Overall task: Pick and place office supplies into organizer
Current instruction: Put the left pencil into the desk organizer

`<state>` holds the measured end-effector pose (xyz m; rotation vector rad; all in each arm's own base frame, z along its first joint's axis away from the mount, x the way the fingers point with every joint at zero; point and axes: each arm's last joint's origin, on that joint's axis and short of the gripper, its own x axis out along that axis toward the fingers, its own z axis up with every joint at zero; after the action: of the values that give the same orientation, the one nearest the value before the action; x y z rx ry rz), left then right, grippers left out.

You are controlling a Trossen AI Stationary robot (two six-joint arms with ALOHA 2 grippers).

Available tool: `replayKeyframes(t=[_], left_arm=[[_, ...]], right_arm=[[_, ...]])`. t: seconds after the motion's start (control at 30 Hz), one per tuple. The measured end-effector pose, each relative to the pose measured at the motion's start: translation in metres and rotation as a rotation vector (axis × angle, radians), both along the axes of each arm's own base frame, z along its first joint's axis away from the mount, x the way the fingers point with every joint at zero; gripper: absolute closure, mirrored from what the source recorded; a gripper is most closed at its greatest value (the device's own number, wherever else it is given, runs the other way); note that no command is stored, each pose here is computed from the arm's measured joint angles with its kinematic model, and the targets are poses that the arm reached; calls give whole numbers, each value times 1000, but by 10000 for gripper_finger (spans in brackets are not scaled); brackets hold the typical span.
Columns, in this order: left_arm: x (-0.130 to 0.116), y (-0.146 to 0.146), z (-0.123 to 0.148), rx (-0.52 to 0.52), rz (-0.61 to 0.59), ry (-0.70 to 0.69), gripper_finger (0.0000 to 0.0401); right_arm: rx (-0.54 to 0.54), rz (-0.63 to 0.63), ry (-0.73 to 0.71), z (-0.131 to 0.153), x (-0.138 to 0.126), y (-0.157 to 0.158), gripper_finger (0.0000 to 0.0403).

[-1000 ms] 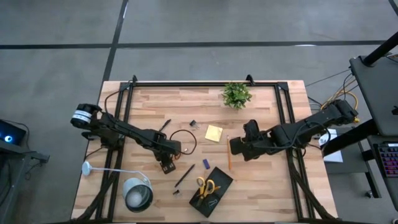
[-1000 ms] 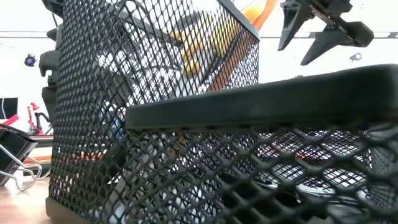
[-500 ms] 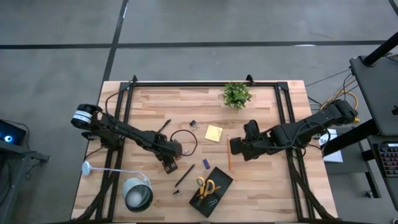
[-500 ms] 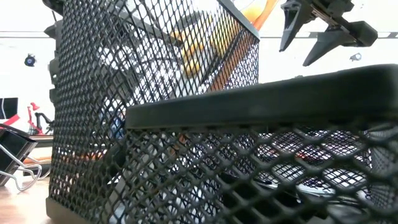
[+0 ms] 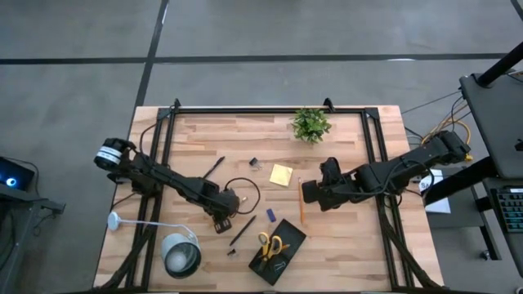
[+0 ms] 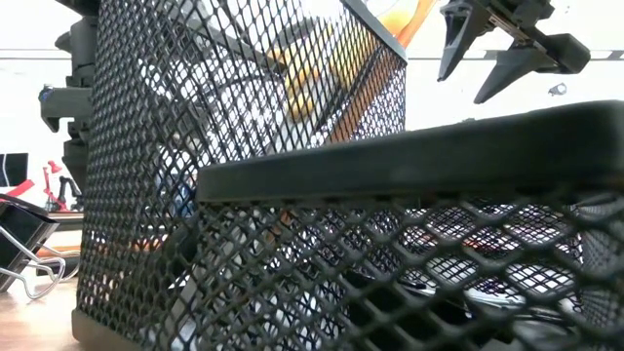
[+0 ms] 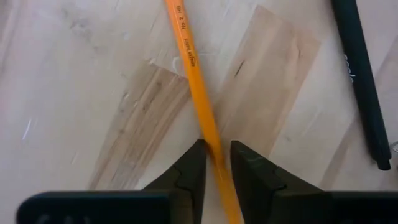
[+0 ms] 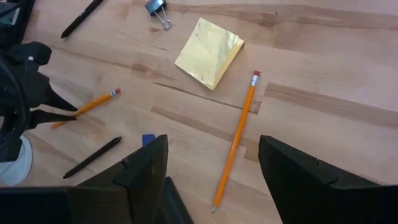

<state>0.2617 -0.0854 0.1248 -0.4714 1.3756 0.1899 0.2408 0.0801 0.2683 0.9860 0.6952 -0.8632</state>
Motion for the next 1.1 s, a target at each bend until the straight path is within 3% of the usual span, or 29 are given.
replayKeyframes(t=[0.17, 0.4, 0.8, 1.1], left_arm=[[0, -1, -1, -19, -6, 6, 393], [2, -1, 0, -22, -3, -7, 397], [2, 5, 28, 19, 33, -142, 398], [2, 6, 30, 18, 38, -147, 399]], right_arm=[[-4, 7, 1, 0, 0, 0, 168], [-14, 22, 7, 0, 0, 0, 168], [-37, 1, -14, 1, 1, -1, 168], [-48, -7, -31, 1, 2, -1, 168]])
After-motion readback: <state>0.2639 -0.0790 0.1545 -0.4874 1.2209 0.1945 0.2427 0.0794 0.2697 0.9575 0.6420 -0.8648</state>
